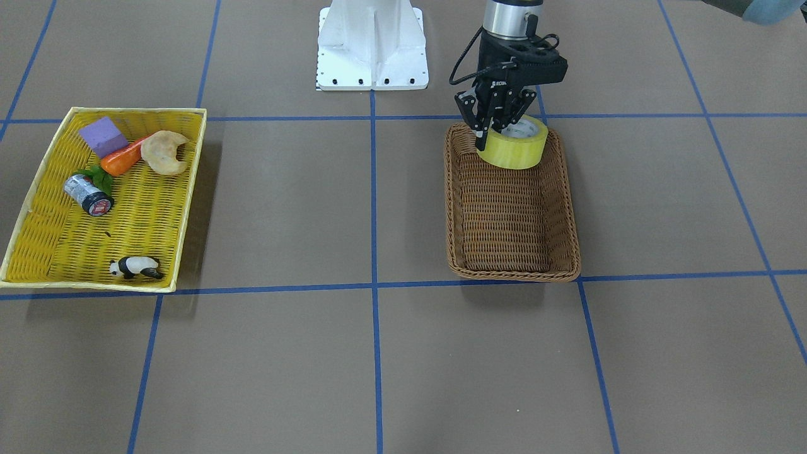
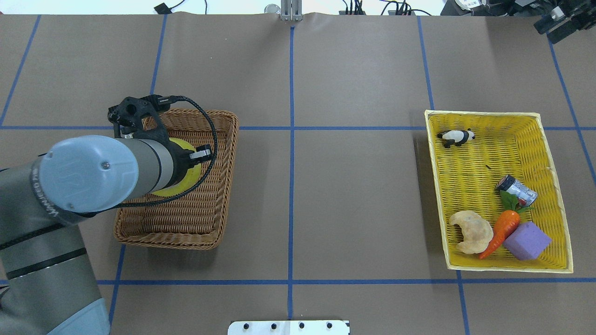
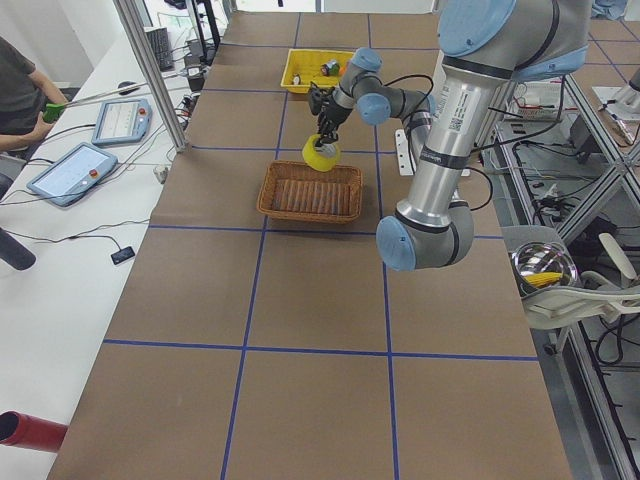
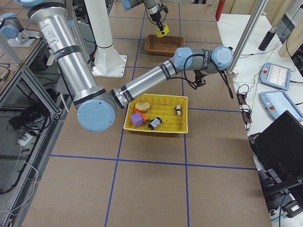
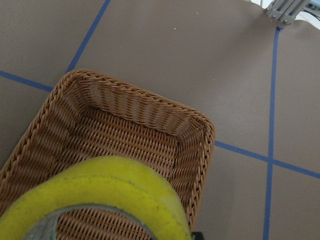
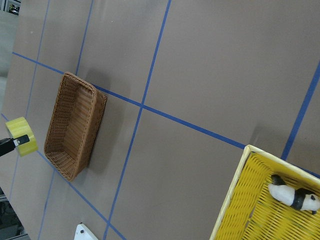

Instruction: Move tape to another basket

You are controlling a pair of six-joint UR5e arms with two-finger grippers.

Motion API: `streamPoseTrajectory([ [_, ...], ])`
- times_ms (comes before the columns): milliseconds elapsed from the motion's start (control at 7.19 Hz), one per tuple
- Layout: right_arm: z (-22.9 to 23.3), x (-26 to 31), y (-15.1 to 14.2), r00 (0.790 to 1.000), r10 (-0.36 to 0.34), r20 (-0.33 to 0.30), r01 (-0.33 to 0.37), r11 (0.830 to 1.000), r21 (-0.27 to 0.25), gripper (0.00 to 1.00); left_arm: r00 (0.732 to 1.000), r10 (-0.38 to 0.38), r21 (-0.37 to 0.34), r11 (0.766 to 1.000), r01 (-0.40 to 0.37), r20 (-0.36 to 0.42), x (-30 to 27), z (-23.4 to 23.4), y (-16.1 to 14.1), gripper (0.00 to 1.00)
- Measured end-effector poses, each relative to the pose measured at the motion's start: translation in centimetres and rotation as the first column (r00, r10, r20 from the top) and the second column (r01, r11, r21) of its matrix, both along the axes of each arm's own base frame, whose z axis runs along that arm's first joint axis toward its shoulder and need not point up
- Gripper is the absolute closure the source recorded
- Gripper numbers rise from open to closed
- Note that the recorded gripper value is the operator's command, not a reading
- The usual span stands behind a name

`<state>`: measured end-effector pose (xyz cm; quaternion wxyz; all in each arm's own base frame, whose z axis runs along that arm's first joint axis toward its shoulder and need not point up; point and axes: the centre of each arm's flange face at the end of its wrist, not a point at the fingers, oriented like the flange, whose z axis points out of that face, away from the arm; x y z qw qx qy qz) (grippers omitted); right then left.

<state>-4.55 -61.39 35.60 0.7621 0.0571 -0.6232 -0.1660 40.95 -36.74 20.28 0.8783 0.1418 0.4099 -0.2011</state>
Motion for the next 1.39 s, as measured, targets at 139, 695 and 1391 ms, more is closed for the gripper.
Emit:
streamPoseTrajectory([
  [139, 0.4, 0.1, 0.0, 0.999, 0.003, -0.037, -0.002, 1.000, 0.023, 0.00, 0.999, 0.039, -0.009, 0.999, -0.039, 0.037, 1.6, 1.0, -0.6, 1.00],
  [695, 1.1, 0.6, -0.1, 0.992, 0.018, -0.124, -0.012, 0.999, 0.049, 0.00, 0.971, 0.208, -0.082, 0.976, -0.200, 0.114, 3.9, 6.6, -5.8, 1.00],
  [1391, 1.8, 0.9, 0.0, 0.977, 0.046, -0.209, -0.045, 0.999, 0.012, 0.00, 0.956, 0.293, -0.196, 0.939, -0.282, 0.025, 6.8, 8.9, -11.5, 0.37],
])
